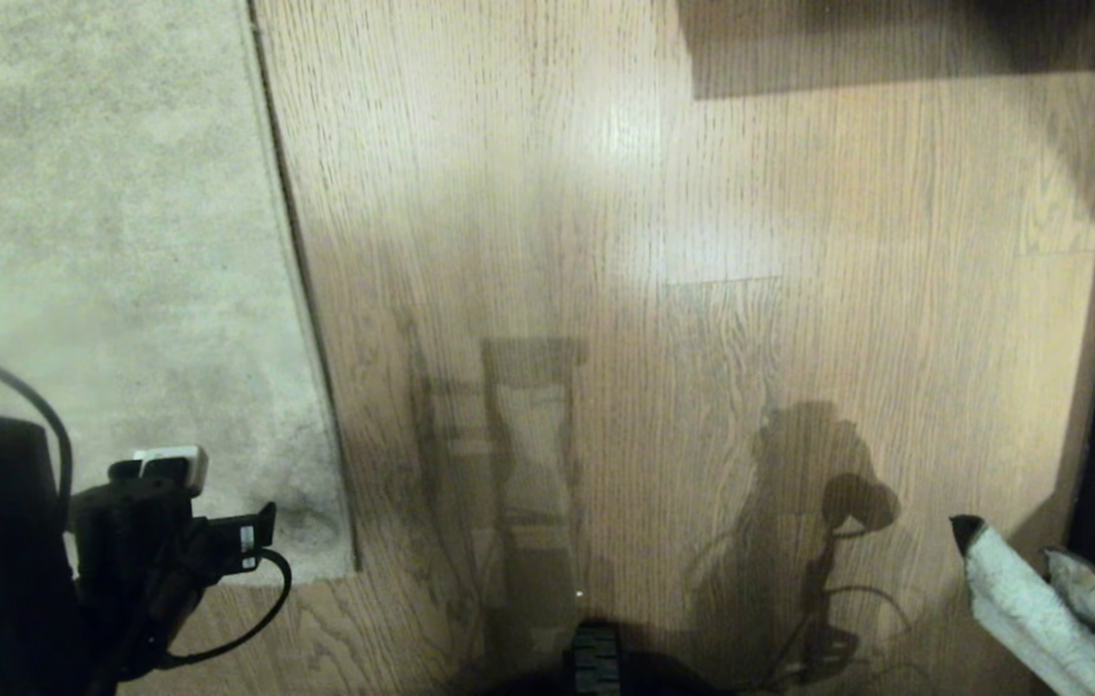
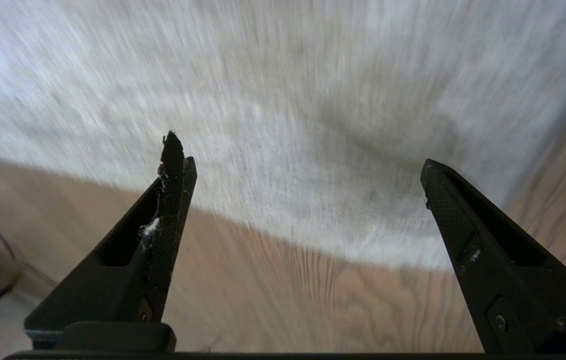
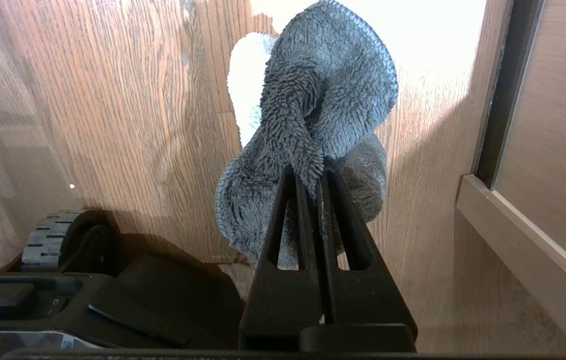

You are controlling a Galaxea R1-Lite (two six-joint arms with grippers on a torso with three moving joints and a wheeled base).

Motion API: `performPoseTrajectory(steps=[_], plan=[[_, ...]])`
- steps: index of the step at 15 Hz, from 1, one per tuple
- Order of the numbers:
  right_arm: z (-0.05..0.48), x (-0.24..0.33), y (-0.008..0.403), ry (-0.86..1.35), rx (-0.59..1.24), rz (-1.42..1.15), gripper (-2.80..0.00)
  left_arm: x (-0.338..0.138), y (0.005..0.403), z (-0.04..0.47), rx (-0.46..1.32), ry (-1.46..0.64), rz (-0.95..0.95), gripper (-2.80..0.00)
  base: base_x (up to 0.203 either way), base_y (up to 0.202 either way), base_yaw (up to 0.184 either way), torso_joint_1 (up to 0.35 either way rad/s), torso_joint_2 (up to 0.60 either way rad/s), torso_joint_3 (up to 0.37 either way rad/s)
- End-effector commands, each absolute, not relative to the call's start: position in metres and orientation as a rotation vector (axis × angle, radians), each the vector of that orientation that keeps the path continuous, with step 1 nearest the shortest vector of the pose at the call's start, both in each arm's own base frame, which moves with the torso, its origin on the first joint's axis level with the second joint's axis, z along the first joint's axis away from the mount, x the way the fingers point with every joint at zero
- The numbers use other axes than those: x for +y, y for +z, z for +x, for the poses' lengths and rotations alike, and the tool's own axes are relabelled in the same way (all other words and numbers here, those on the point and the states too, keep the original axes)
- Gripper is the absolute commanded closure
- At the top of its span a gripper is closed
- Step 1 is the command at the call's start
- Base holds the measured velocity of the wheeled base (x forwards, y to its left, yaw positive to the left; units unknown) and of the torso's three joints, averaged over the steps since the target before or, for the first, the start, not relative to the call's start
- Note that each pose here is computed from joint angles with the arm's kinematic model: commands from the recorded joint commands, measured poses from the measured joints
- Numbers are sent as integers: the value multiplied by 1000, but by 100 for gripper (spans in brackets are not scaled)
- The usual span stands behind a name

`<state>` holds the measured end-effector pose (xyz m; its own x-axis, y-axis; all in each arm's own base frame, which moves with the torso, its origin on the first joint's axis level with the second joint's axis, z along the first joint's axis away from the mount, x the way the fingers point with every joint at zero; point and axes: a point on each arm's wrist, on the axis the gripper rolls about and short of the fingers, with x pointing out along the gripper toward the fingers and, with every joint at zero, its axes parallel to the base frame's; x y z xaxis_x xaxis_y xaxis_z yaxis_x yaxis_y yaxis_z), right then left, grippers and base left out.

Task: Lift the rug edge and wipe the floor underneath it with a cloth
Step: Lift up the carpet

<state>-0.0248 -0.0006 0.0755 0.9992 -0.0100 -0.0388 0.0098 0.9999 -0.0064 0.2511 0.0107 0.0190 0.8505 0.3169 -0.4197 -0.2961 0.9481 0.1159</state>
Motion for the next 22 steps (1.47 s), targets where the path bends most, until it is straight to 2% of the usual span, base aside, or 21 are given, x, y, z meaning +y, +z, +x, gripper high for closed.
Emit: performPoseTrajectory(steps=[1,7,22], plan=[[-25,-1,75,-9,41,-7,0,5,14,254,433,301,38,-280,0,0,0,0,0,0],[-25,-1,76,-9,40,-7,0,-17,14,264,395,236,-16,-280,0,0,0,0,0,0],[-25,-1,76,-9,40,-7,0,-19,10,292,334,240,-44,-280,0,0,0,0,0,0]])
